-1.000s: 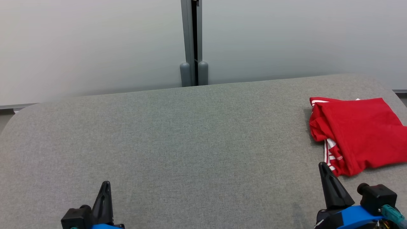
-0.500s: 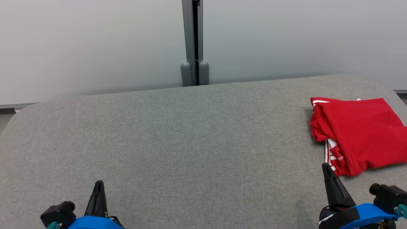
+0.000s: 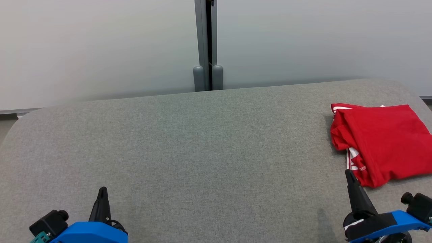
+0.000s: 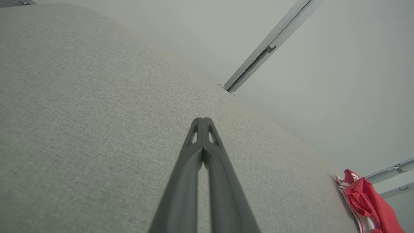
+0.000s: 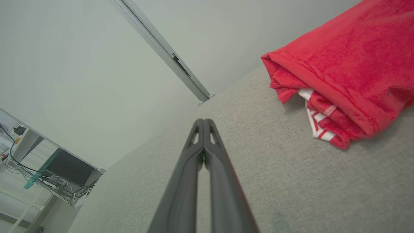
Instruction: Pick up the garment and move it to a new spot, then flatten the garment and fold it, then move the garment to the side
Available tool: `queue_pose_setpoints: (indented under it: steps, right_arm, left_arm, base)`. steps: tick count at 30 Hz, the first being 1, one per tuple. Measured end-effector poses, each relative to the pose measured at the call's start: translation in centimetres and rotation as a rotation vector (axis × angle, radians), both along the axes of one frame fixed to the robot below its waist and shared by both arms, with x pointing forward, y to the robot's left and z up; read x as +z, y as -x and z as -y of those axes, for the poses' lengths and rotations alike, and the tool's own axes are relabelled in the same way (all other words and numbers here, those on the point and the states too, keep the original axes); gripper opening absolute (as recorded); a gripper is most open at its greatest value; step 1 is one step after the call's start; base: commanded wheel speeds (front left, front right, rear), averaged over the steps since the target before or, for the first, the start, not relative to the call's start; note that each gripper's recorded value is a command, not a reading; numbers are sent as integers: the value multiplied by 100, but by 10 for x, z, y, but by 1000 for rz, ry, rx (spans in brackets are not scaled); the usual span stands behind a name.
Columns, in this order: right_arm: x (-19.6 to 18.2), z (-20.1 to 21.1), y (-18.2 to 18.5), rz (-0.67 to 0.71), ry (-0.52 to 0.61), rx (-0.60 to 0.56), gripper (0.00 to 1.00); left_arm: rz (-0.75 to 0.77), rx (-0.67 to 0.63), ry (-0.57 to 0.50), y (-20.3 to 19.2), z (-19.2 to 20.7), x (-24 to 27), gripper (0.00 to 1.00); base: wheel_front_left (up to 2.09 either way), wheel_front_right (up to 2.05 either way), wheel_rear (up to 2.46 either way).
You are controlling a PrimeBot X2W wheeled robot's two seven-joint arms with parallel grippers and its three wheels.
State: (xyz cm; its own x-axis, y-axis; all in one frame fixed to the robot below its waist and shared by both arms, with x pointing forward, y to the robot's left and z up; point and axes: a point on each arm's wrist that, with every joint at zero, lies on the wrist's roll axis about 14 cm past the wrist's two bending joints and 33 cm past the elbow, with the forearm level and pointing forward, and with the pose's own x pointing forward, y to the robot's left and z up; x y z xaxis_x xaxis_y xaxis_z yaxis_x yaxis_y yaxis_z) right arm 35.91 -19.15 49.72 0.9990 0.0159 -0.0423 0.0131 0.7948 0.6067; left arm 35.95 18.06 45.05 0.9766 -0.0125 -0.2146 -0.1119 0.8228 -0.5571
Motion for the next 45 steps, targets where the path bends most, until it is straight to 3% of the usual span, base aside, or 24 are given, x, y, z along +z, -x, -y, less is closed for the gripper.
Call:
queue_pose_setpoints:
  steps: [45]
  right_arm:
    - [3, 6, -16, 3, -531, -34, 0]
  left_arm:
    - [52, 91, 559, -18, -8, 23, 0]
  base:
    - [0, 0, 0]
